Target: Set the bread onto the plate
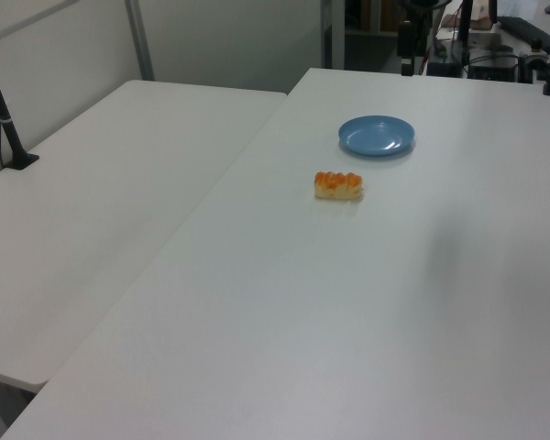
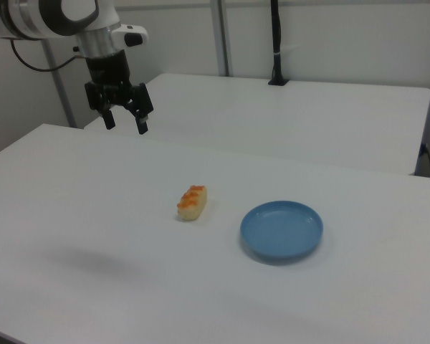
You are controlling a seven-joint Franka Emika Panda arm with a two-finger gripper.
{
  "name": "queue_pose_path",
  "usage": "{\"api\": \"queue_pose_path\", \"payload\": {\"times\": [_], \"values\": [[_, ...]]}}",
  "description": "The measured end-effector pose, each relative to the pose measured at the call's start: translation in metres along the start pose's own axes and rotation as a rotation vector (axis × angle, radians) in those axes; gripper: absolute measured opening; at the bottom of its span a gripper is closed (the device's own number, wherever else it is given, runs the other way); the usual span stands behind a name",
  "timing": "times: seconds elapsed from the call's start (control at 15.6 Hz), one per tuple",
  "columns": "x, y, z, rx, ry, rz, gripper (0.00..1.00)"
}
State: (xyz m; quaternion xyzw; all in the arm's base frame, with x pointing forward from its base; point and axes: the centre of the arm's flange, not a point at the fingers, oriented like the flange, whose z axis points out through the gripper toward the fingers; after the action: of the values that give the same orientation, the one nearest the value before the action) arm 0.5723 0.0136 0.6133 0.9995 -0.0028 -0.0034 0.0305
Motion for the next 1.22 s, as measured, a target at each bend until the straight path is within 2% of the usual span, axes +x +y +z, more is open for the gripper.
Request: {"api": "queue_pose_path", "payload": {"times": [0.83,1.22], "values": [[0.001,0.0,0.006,0.001,-0.011,-0.001,1.0],[0.028,-0.006,0.043,0.014,-0.015,-0.058,1.0]]}}
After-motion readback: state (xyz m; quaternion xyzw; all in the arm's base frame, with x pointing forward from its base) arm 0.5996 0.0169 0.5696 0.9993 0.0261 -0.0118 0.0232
